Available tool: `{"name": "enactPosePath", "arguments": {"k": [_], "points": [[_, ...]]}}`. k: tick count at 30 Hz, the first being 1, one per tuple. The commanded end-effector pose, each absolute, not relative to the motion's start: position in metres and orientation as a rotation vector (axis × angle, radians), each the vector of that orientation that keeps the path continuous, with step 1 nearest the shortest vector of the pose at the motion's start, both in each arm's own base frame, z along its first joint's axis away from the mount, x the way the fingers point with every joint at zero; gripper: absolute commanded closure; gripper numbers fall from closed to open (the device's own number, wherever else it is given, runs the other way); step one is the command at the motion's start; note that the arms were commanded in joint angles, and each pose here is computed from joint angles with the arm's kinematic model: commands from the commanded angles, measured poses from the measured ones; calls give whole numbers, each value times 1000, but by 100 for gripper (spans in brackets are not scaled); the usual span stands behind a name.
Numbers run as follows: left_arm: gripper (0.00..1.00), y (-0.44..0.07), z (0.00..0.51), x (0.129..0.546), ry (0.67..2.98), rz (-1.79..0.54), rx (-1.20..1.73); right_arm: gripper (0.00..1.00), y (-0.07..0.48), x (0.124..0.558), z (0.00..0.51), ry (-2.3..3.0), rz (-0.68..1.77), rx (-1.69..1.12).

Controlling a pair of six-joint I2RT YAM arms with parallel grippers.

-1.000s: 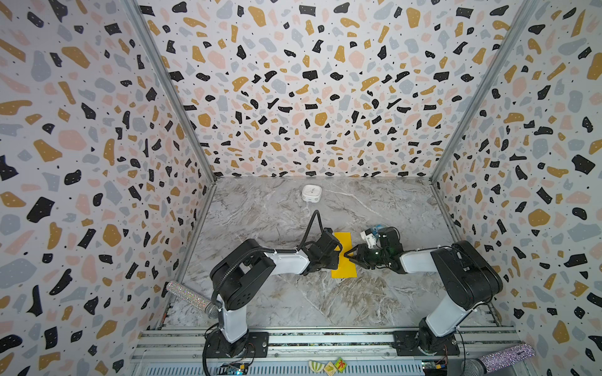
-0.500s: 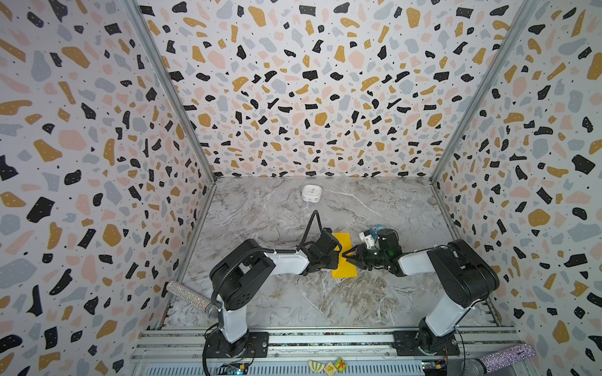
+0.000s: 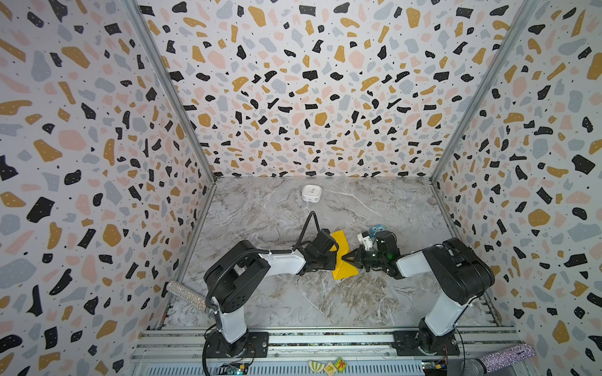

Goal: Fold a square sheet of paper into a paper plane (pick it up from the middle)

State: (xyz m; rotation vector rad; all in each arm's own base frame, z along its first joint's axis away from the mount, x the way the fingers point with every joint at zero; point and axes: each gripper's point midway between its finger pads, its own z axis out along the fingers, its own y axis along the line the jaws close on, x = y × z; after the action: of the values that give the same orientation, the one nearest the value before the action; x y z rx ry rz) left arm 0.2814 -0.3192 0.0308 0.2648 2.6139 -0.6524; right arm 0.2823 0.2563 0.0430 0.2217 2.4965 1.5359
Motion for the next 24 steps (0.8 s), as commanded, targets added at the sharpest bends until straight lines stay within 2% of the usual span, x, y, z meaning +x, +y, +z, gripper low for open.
{"name": "enactPosePath", "arguments": {"k": [1, 4, 8, 12, 14, 18, 21, 24], "points": [[92, -318, 72, 287, 2531, -801, 219, 98, 261, 288, 70, 2378, 1567, 119], [74, -308, 104, 289, 2445, -910, 158, 99, 264, 289, 97, 2289, 1606, 44], [41, -299, 139, 278, 2312, -1100, 108, 98, 269, 285, 137, 2176, 1699, -43], [19, -301, 174, 263, 2153, -1310, 111, 98, 272, 280, 173, 2073, 1793, -85], [15, -304, 188, 255, 2090, -1433, 85, 98, 272, 277, 189, 2024, 1833, -102], [13, -310, 204, 250, 2025, -1573, 64, 98, 273, 274, 214, 1962, 1886, -120], [16, -315, 215, 248, 1984, -1632, 79, 98, 273, 274, 225, 1940, 1894, -130], [23, -318, 223, 246, 1956, -1678, 92, 98, 273, 274, 229, 1936, 1900, -129]]}}
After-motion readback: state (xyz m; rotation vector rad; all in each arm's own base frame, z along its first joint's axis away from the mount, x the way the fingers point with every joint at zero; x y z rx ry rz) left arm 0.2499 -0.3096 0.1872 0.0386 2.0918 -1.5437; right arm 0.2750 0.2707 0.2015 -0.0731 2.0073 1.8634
